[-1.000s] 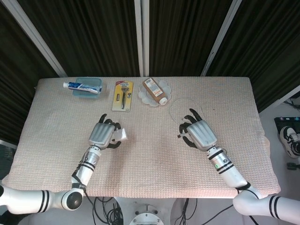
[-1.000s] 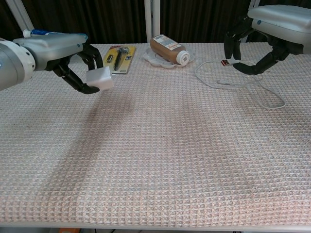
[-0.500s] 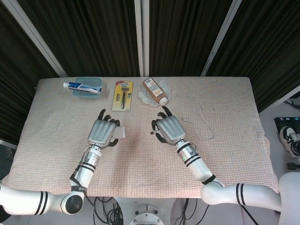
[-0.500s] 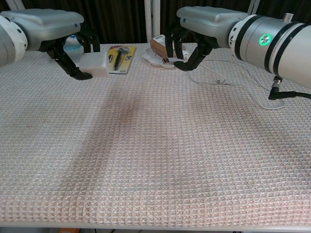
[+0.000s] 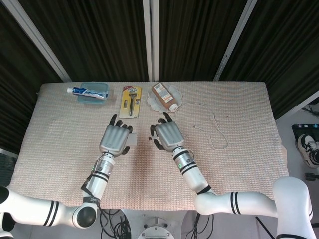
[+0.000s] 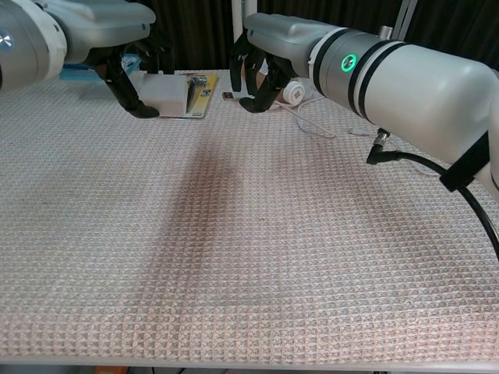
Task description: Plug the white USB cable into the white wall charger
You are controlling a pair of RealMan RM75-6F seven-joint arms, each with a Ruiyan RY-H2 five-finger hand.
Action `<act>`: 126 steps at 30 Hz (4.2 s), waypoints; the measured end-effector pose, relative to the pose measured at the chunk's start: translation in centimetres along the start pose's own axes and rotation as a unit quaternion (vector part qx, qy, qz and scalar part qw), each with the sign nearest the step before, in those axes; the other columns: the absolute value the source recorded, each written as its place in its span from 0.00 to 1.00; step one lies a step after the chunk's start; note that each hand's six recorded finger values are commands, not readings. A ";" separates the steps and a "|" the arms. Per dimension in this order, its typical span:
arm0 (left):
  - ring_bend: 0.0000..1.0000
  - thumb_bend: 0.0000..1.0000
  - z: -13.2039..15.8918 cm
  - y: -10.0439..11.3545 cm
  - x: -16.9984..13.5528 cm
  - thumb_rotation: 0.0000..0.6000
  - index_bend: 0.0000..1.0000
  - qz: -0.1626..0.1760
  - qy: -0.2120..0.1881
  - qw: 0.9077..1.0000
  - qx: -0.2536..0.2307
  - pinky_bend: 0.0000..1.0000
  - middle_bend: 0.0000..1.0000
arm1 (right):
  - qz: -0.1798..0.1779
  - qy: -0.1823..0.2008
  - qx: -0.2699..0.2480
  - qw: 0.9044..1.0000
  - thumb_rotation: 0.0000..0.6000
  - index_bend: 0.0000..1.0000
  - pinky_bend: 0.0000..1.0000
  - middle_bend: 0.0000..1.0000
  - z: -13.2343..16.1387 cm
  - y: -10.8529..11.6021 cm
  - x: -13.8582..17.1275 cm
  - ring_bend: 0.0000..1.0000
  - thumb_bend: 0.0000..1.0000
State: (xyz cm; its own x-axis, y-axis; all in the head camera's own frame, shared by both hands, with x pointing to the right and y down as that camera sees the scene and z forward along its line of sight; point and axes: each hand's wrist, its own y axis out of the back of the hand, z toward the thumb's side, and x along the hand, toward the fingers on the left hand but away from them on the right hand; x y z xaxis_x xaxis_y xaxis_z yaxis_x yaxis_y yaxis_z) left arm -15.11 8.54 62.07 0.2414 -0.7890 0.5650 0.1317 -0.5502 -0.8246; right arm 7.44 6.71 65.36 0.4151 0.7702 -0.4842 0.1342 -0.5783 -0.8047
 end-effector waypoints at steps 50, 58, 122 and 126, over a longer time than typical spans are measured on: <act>0.22 0.25 3.7 1.0 2.0 1.00 0.46 -0.014 0.027 0.999 0.014 0.00 0.43 | -0.003 -0.032 -0.048 0.998 1.00 0.64 0.00 0.53 1.2 -1.0 -1.2 0.23 0.45; 0.22 0.25 3.7 0.9 2.2 1.00 0.46 -0.016 0.035 0.999 0.021 0.00 0.43 | -0.003 -0.035 -0.048 0.998 1.00 0.64 0.00 0.53 1.2 -1.1 -1.3 0.24 0.45; 0.22 0.20 2.8 -0.8 2.6 1.00 0.43 -0.038 0.017 0.997 -0.066 0.06 0.40 | 0.000 -0.047 -0.066 0.997 1.00 0.12 0.00 0.30 -2.7 0.2 1.1 0.15 0.06; 0.20 0.19 1.5 -2.9 2.9 1.00 0.39 -0.056 0.014 0.994 -0.090 0.06 0.37 | -0.006 -0.060 -0.029 0.998 1.00 0.12 0.00 0.30 -4.9 1.3 2.5 0.15 0.07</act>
State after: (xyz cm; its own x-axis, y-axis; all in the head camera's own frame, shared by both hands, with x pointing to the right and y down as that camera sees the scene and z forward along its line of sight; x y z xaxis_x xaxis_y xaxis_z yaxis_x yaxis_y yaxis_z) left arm -13.32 8.28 66.05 0.2068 -0.7267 0.6550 -0.0179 -0.6722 -0.7401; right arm 13.06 6.57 64.84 0.3040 0.8011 -0.5156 0.1919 -0.5816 -0.7905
